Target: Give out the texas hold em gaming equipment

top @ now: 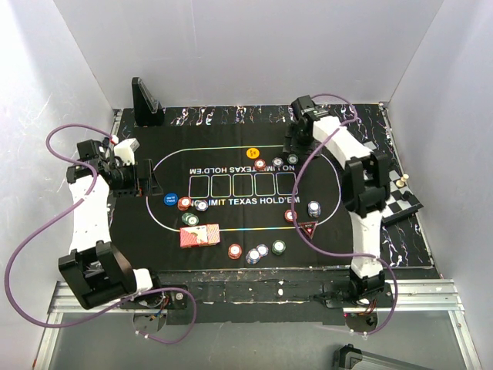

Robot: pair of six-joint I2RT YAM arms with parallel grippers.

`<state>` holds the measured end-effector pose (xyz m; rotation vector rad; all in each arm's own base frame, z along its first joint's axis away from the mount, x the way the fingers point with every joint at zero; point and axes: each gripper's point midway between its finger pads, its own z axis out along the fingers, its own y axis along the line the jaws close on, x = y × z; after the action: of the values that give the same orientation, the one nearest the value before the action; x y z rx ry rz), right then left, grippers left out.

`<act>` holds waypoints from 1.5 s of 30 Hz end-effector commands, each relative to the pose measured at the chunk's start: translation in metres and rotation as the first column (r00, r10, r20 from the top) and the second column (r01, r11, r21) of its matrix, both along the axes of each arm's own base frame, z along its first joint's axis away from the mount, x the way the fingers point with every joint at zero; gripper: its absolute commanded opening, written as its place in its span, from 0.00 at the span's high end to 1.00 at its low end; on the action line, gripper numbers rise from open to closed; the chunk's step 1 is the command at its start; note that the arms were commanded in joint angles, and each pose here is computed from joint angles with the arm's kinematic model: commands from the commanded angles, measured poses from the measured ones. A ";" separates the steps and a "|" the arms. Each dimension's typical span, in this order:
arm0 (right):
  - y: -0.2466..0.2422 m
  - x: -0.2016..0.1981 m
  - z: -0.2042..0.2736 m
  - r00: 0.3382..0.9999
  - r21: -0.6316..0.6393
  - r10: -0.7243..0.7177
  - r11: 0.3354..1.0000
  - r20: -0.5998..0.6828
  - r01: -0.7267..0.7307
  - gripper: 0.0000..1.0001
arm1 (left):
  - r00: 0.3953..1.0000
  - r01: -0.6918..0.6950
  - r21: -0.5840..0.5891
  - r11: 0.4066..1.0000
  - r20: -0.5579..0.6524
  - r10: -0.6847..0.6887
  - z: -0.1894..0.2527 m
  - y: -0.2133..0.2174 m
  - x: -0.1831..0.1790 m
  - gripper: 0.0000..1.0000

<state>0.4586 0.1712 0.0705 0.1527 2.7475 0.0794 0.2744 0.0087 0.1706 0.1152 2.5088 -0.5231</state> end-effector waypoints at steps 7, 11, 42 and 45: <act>0.057 -0.153 0.090 0.968 0.046 0.210 0.975 0.140 -0.218 0.12 | 0.997 0.005 0.022 1.000 0.083 -0.007 0.026 -0.003 -0.007 0.00; 0.069 -0.223 0.067 0.952 0.058 0.297 0.952 0.074 -0.301 0.11 | 0.996 0.002 0.027 1.000 0.086 -0.004 0.027 -0.004 -0.012 0.00; 0.073 -0.325 -0.058 0.890 0.011 0.399 0.913 -0.220 -0.407 0.28 | 0.996 -0.014 0.047 0.999 0.092 0.010 0.030 -0.001 -0.015 0.00; 0.071 -0.326 -0.059 0.891 0.009 0.396 0.914 -0.223 -0.404 0.36 | 0.996 -0.013 0.045 0.999 0.088 0.009 0.029 -0.002 -0.016 0.00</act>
<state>0.1353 0.2451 0.0192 -0.4702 2.9478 0.1429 0.2581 0.0051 0.1911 0.1306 2.4664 -0.4715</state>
